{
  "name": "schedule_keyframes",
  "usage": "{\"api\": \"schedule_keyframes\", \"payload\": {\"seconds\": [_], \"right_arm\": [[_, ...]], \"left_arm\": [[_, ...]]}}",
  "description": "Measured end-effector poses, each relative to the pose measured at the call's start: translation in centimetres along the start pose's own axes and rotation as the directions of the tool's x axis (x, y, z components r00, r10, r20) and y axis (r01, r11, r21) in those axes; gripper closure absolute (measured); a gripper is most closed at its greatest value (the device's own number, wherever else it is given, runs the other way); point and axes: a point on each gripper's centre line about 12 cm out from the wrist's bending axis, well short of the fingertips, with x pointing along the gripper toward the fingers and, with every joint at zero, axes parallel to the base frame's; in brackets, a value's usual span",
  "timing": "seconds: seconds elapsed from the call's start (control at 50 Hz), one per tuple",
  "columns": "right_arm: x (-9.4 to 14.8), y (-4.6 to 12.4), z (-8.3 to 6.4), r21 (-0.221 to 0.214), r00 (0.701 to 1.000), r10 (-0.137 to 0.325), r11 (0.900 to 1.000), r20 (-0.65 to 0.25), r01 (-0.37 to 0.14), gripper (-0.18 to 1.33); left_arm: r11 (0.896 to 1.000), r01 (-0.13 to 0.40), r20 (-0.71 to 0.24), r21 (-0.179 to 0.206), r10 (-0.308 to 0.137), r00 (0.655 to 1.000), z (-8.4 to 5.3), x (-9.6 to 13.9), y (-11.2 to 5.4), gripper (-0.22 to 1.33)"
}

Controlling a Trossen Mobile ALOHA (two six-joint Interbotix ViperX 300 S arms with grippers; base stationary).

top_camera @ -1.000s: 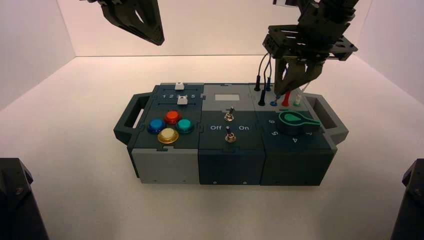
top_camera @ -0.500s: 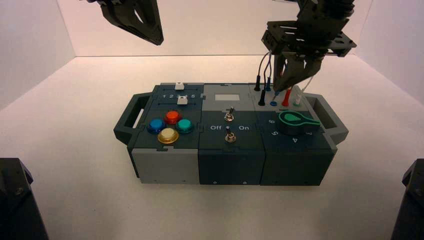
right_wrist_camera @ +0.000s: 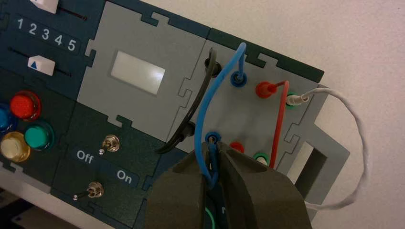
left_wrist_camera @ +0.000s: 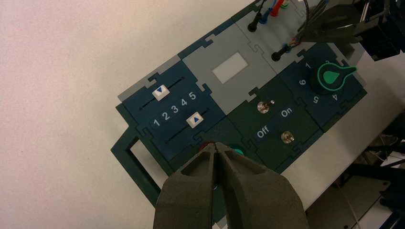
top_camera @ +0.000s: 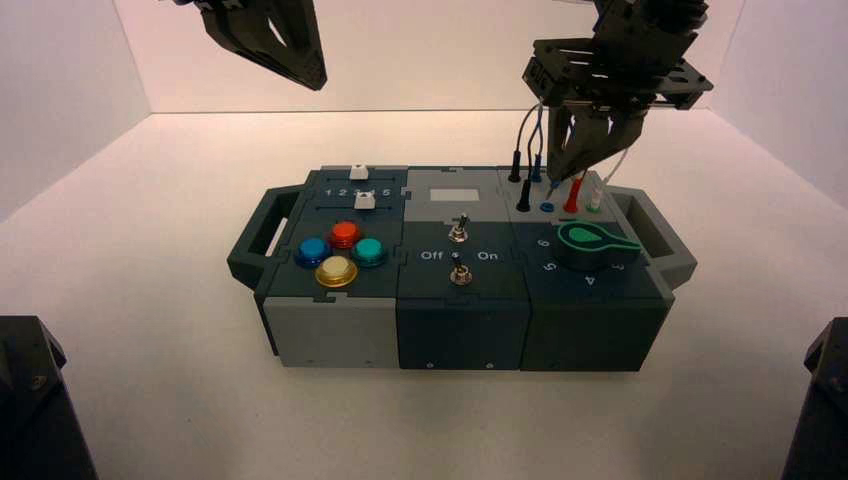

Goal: Insert the blue wire.

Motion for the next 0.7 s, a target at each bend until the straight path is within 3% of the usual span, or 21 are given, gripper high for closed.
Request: {"api": "schedule_keyframes", "payload": {"seconds": [0.7], "right_arm": [[0.79, -0.12, -0.25, 0.005, 1.0, -0.007, 1.0, -0.028, 0.007, 1.16]], "left_arm": [[1.0, -0.003, 0.0, 0.003, 0.003, 1.0, 0.01, 0.0, 0.08, 1.28]]}}
